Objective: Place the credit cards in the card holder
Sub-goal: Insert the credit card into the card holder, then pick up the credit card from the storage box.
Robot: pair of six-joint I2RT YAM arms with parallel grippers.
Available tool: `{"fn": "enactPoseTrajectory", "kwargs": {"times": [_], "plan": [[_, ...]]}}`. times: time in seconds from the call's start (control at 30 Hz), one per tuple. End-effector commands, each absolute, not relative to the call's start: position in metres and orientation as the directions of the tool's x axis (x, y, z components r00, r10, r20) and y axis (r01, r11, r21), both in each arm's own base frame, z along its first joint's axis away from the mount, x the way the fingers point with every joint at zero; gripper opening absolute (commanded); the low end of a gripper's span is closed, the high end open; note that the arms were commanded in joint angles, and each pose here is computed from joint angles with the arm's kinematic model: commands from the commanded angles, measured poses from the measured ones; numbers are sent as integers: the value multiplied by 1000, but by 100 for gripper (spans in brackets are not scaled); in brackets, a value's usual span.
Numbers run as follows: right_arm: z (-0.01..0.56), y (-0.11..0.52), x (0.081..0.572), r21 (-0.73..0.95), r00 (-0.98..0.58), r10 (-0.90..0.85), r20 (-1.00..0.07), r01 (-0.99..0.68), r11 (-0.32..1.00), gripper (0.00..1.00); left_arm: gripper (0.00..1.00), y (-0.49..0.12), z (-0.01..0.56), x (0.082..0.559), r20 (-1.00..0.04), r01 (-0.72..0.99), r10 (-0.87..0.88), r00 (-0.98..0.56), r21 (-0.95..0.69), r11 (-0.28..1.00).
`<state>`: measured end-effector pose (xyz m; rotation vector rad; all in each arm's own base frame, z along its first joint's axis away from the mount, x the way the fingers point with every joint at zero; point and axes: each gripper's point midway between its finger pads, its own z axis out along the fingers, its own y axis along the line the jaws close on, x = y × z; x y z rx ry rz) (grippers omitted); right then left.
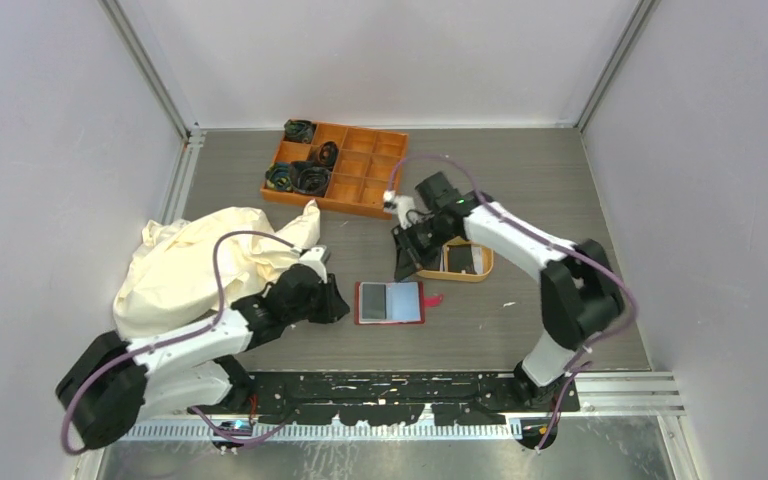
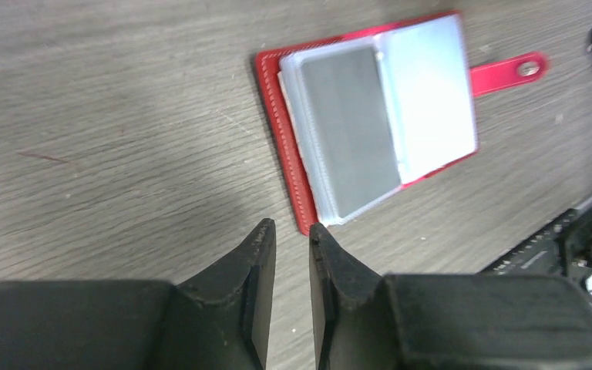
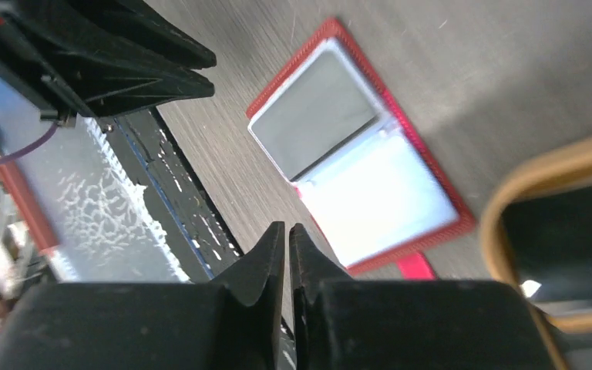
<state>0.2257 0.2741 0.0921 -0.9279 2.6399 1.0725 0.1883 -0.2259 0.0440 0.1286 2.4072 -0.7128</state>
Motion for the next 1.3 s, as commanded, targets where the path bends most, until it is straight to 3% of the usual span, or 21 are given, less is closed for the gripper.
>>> {"fn": "enactPoseTrajectory", "kwargs": {"times": [0.0, 0.17, 0.27, 0.3, 0.33, 0.43, 0.6, 0.67, 0.8, 0.93, 1.27], "plan": [[176, 242, 251, 425, -623, -475, -622, -778, 463, 14, 26, -215, 87, 192, -681, 312, -83, -728, -437, 843], [227, 197, 292, 234, -526, -338, -780, -747, 623, 28, 59, -211, 152, 194, -776, 405, -100, -623, -429, 807], [254, 170, 317, 75, -433, -299, -850, -662, 746, 69, 77, -210, 193, 197, -823, 452, -126, -554, -424, 785], [262, 163, 326, 32, -403, -288, -869, -625, 780, 88, 81, -210, 205, 198, -836, 465, -132, -533, -419, 780], [265, 157, 330, 6, -392, -286, -874, -598, 801, 98, 84, -211, 220, 200, -849, 480, -138, -509, -413, 774], [268, 158, 331, 39, -444, -291, -848, -598, 800, 99, 88, -219, 259, 205, -876, 532, -131, -465, -395, 749], [271, 183, 312, 276, -511, -168, -843, -679, 680, 100, 91, -256, 328, 201, -847, 622, -157, -508, -487, 613], [264, 178, 312, 345, -523, -93, -848, -676, 652, 99, 99, -271, 367, 200, -791, 601, -258, -555, -596, 532], [255, 164, 311, 425, -554, -4, -833, -643, 637, 100, 100, -292, 432, 204, -664, 556, -419, -619, -747, 364], [255, 163, 308, 449, -563, 4, -826, -654, 609, 100, 100, -313, 482, 201, -586, 545, -470, -660, -804, 236], [236, 158, 310, 471, -605, -25, -796, -645, 601, 99, 100, -335, 486, 182, -593, 555, -413, -691, -801, 223]]}}
